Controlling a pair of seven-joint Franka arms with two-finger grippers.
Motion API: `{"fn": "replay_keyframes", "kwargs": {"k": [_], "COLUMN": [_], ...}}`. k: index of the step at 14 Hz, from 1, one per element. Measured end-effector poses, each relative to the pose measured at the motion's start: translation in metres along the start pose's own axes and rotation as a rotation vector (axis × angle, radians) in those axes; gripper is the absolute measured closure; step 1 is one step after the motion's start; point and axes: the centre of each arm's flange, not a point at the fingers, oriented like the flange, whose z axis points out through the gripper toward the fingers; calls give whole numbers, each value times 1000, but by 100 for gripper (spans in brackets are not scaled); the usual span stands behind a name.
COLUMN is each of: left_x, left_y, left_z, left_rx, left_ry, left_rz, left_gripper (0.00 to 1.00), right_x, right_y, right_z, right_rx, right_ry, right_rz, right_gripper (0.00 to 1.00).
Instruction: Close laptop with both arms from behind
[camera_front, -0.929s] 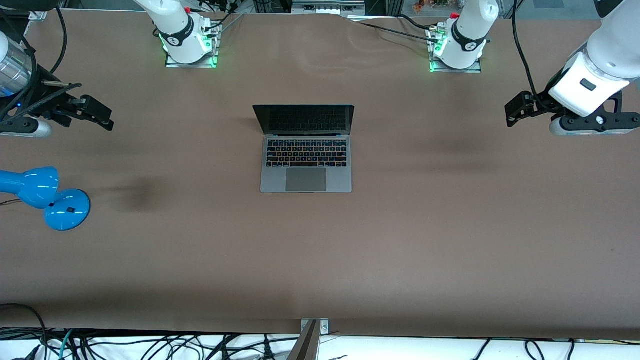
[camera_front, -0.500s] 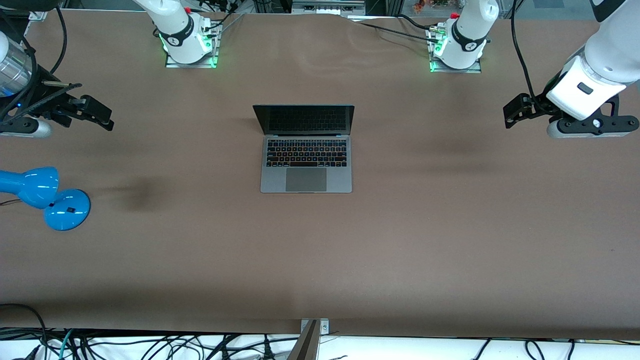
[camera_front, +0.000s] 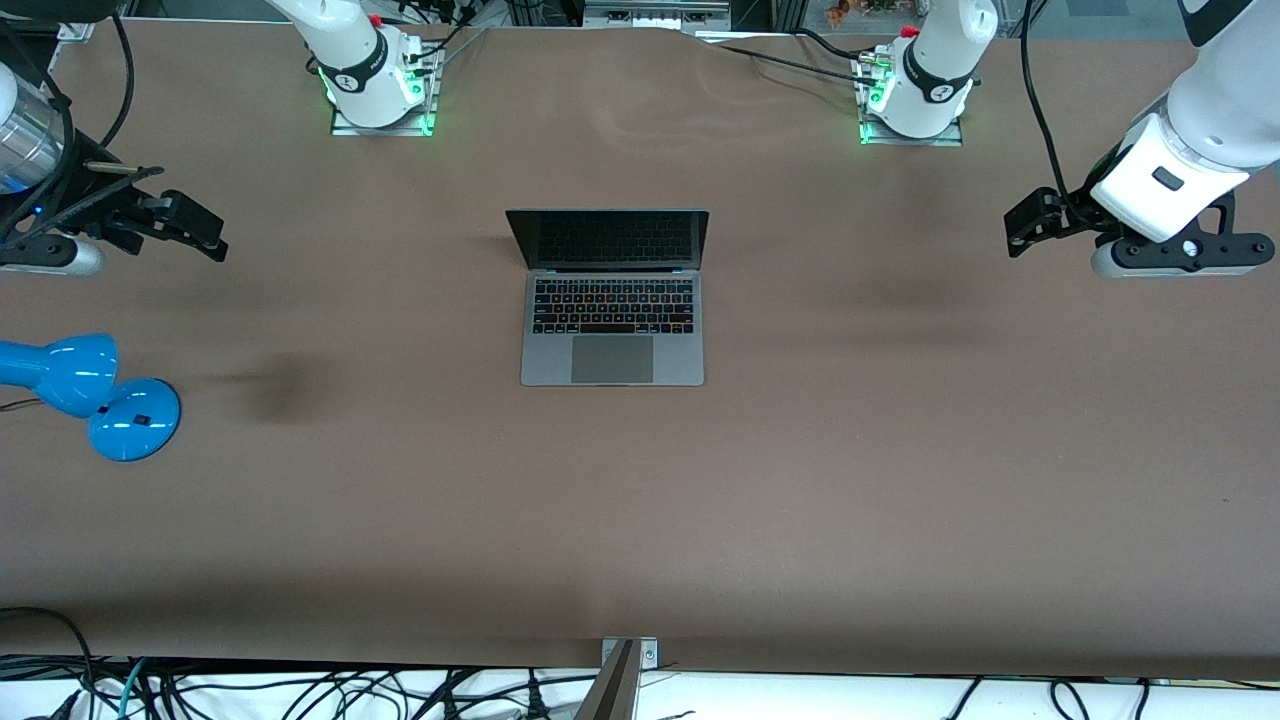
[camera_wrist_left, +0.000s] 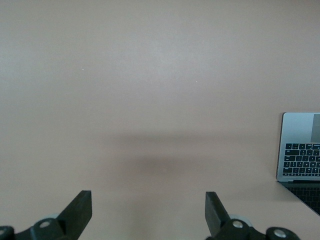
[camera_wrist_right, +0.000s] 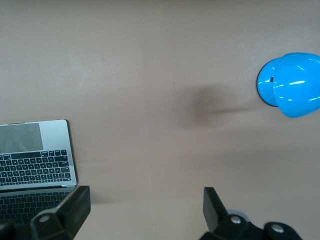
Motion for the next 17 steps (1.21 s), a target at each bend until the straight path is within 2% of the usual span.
{"fn": "replay_keyframes", "kwargs": {"k": [8,17], "left_x": [1,13], "left_y": [0,-4], "left_z": [2,24], "left_rx": [-1,-3], "left_ry": [-5,-47], "left_rz": [0,-10], "left_gripper": [0,0], "right_x": [0,0], "right_y": [0,0], "right_z": [0,0], "right_rx": [0,0], "right_ry": [0,0], "right_rz": [0,0], "right_gripper": [0,0]}}
